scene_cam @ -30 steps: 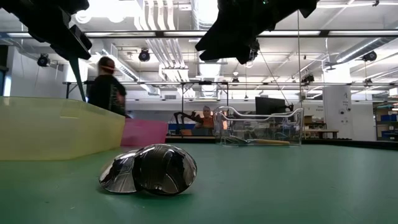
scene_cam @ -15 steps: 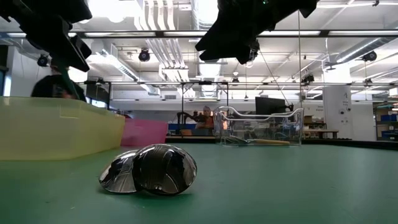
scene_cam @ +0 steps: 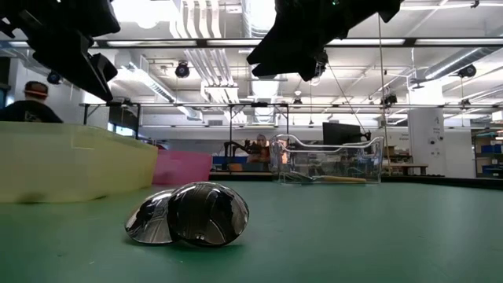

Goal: Sort silverware by color (type)
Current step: Put the blue spoon into the yellow bin

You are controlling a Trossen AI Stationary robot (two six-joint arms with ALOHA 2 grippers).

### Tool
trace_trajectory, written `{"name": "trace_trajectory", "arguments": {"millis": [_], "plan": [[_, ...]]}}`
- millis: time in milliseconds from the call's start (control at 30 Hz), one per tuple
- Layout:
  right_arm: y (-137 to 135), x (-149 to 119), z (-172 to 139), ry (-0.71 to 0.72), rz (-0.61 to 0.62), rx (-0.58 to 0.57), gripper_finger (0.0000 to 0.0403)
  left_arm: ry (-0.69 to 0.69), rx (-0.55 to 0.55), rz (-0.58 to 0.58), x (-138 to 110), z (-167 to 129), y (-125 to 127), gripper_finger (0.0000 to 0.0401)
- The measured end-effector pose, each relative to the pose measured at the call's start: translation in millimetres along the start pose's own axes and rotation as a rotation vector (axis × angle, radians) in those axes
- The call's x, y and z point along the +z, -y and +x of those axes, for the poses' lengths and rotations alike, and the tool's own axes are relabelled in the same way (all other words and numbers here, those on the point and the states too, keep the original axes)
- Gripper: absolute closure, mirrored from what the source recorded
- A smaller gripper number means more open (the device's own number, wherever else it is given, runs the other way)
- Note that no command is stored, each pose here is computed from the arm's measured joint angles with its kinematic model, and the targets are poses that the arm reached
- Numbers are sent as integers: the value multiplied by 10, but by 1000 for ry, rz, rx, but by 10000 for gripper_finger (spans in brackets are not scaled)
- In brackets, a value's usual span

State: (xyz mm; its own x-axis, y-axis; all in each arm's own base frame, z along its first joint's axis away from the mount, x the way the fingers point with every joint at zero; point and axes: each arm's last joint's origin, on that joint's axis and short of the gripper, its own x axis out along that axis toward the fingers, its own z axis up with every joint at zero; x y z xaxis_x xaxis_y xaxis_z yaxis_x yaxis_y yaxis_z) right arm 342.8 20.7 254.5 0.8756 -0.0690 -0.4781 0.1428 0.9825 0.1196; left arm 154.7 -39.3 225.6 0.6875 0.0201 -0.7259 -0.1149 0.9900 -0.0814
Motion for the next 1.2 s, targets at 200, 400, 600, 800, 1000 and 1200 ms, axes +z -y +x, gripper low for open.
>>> {"name": "trace_trajectory", "arguments": {"millis": [200,400,600,800,1000,1200], "plan": [[0,-1,0,0,0,0,236,-5,1,-4,-1,9,2,334],[0,-1,0,0,0,0,236,-5,0,-4,-1,8,2,334],[0,0,0,0,0,0,236,-16,7,-21,-3,32,6,335],[0,0,0,0,1,0,236,-68,34,-36,-20,126,19,335],[0,-1,0,0,10,0,236,-191,79,-13,-93,268,26,335],[-1,0,0,0,11,1,236,-301,81,-8,-108,320,44,346]]}}
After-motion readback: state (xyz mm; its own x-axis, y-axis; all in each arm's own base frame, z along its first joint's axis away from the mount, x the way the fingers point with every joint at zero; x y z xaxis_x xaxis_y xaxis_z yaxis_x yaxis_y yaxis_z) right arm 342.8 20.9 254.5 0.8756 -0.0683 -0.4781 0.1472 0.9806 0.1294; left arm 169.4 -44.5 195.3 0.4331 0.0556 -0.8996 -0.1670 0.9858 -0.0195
